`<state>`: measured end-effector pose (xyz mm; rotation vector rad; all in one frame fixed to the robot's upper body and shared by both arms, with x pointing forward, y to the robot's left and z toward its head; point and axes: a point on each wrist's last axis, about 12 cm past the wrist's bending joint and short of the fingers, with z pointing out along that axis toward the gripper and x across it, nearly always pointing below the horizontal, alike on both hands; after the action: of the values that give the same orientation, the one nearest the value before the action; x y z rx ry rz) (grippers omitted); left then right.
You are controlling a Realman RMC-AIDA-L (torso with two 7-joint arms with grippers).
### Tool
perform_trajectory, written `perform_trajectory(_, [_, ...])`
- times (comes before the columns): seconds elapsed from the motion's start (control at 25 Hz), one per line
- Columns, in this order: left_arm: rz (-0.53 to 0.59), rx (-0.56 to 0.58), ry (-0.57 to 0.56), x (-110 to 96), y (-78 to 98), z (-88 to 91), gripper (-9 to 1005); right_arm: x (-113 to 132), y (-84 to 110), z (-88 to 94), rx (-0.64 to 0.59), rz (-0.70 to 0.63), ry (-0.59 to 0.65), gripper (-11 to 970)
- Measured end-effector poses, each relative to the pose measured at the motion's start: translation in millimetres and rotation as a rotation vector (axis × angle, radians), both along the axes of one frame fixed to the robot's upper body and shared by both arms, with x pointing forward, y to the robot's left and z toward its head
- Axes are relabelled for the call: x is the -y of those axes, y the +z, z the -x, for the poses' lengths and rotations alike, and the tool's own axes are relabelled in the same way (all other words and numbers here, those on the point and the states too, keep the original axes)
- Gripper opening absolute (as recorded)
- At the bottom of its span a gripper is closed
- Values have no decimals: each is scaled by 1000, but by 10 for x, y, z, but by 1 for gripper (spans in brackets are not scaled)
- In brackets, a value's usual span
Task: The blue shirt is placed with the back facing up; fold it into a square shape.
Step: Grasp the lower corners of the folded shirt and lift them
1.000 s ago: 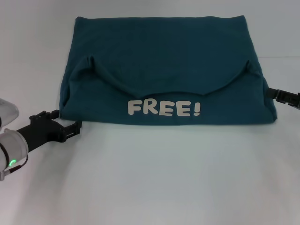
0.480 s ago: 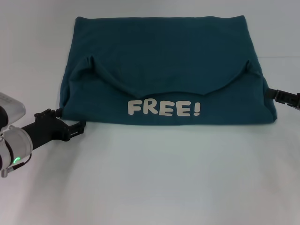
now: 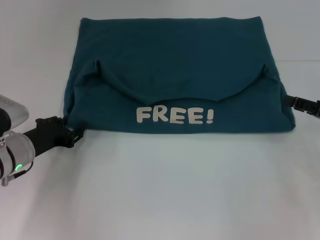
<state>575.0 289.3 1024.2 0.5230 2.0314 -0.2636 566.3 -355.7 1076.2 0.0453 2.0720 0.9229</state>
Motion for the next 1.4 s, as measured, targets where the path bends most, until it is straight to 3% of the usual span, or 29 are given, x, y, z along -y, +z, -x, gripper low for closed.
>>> perform_trajectory(0.48, [-2,-1,6,-10,-1,-1,260,34,-10,24,-4,8,-7,646])
perform_trajectory(0.68, [-8,-4,21,-27,-1,-10,32,80,-13,18,-19,31,-10,641])
perform_trajectory(1.16, [23,13,17,-89,80,-1,14,27,-25,-179,-91,151,-22,628])
perform_trajectory(1.4, [24,11,1,-74,85,0,14,-113,-43,-277,-122,192,7,621])
